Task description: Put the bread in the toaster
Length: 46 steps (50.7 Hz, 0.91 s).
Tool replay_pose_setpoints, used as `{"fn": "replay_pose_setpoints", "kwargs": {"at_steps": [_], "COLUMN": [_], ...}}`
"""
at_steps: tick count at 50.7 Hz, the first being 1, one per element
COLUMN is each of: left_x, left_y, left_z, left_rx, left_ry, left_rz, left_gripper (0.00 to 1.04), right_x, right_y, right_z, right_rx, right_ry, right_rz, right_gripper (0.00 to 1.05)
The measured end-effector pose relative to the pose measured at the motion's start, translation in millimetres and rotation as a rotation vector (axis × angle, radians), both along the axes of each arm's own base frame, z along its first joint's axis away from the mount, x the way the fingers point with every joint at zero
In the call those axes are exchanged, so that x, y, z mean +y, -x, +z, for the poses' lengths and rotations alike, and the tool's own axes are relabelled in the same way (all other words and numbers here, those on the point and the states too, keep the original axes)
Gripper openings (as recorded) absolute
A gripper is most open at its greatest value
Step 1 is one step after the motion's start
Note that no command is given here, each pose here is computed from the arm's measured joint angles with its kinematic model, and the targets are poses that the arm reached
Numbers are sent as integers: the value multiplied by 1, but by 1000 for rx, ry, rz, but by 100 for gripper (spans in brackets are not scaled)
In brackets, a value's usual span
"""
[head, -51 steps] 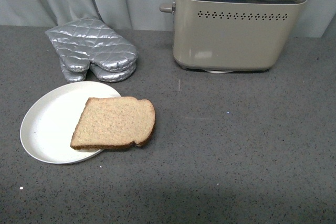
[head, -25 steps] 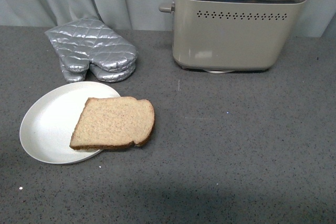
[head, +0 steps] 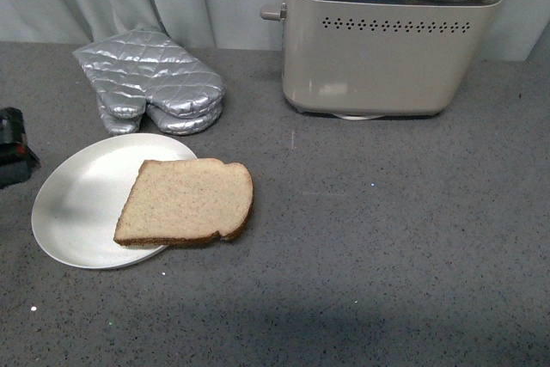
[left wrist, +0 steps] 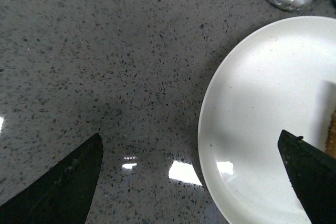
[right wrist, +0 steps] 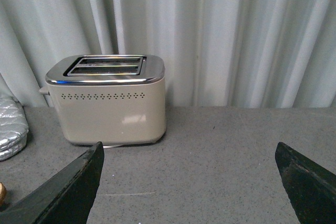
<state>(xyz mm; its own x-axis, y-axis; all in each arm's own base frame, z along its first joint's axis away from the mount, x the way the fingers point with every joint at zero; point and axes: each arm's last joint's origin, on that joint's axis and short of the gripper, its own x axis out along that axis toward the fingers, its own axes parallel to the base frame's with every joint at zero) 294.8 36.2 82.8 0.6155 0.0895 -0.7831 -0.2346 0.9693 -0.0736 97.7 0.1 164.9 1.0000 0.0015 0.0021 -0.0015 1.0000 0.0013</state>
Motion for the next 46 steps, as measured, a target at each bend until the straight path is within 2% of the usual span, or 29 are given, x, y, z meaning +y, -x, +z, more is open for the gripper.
{"fn": "replay_pose_setpoints", "kwargs": {"at_steps": [9,20,37,41,46], "left_x": [9,14,6,5,2], "left_y": [-18,-28,-37,-37,-38], "left_z": [-21,-31,-40,-40,-40], "left_rx": [75,136,190,187,185], "left_ry": [-6,12,84,94,127], "left_rz": [19,9,-17,-14,-12], "left_gripper": [98,98,36,27,10], "right_x": [0,0,0,0,0], "right_y": [0,0,0,0,0], "right_z": [0,0,0,0,0], "right_rx": [0,0,0,0,0], "right_ry": [0,0,0,0,0], "right_rz": [0,0,0,0,0], "right_gripper": [95,95,95,95,95]}}
